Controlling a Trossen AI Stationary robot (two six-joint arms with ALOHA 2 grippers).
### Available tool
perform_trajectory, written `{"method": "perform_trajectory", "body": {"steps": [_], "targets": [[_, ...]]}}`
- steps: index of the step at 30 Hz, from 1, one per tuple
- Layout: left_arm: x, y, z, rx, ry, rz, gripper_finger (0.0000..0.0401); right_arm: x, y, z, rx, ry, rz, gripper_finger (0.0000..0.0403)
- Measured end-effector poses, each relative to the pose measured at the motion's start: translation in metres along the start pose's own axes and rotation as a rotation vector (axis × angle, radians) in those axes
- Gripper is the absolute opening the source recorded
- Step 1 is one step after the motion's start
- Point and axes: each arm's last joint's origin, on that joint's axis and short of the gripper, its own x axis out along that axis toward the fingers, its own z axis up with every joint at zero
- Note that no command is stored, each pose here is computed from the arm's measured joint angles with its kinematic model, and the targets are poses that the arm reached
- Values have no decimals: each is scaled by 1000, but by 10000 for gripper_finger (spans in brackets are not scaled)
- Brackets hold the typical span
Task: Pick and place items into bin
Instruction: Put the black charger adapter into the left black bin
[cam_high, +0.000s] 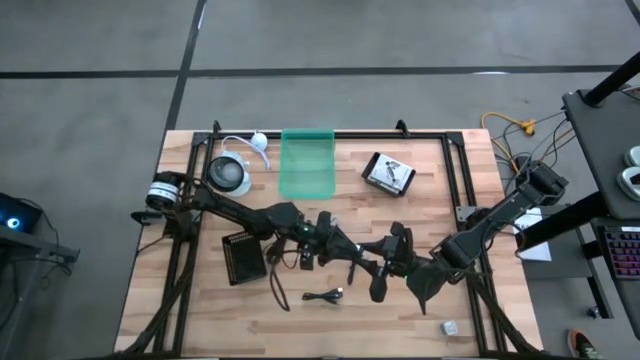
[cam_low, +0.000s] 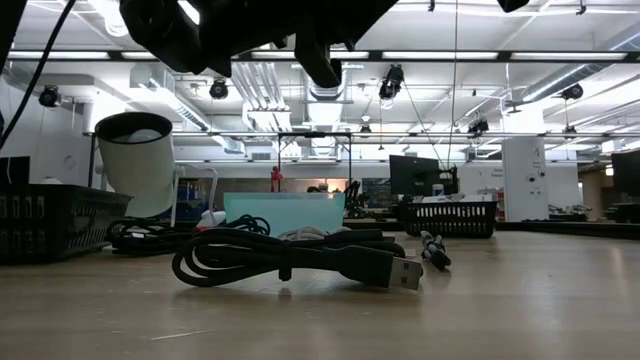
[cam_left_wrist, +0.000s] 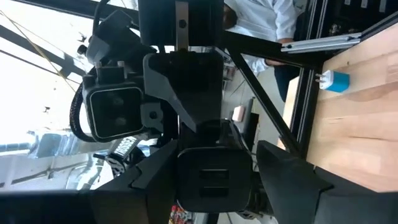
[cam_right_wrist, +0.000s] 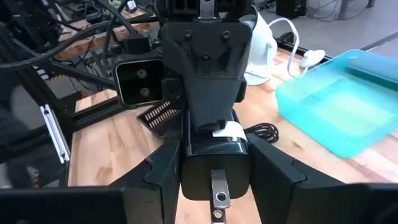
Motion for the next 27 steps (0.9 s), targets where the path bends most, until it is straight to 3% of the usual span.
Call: {"method": "perform_trajectory", "body": {"steps": [9, 18, 27], "targets": [[0, 1, 0, -23, -1, 2, 191, 0, 1, 1, 2, 0, 2, 136], [1, 3, 0, -68, -5, 7, 136, 0, 1, 1, 6, -1, 1, 136], [1, 3, 0, -64, -3, 5, 134, 0, 1, 1, 4, -1, -2, 136]]}}
